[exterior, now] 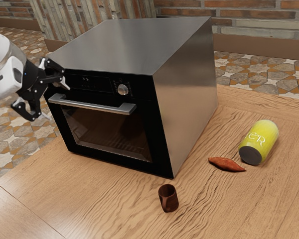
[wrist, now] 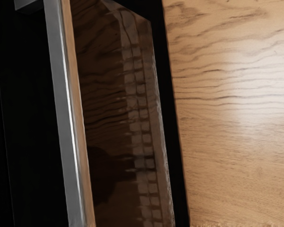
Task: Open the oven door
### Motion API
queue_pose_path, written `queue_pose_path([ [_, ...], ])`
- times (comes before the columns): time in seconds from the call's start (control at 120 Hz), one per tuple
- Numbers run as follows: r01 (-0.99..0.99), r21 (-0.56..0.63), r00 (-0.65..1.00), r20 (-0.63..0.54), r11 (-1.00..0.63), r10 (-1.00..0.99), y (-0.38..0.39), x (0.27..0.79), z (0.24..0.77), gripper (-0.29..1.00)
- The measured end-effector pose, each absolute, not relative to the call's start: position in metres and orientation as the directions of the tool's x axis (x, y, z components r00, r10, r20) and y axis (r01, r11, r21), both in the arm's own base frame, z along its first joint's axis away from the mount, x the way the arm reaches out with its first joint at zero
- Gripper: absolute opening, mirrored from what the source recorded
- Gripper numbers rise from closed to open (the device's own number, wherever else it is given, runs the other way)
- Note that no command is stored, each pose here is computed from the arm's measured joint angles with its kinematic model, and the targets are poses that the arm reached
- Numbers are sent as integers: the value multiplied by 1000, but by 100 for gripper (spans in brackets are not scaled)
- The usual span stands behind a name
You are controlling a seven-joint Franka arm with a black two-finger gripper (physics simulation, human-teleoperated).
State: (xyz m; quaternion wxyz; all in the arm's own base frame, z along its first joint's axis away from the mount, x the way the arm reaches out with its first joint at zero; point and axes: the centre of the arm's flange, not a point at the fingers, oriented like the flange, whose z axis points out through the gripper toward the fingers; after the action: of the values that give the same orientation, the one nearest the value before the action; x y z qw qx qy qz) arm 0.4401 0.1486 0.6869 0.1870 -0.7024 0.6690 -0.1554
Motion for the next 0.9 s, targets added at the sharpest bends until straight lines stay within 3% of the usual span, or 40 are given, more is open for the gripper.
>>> queue_pose_path([
  [0.9,-872,-480,-44,-120,96,-992,152,471,644,70],
])
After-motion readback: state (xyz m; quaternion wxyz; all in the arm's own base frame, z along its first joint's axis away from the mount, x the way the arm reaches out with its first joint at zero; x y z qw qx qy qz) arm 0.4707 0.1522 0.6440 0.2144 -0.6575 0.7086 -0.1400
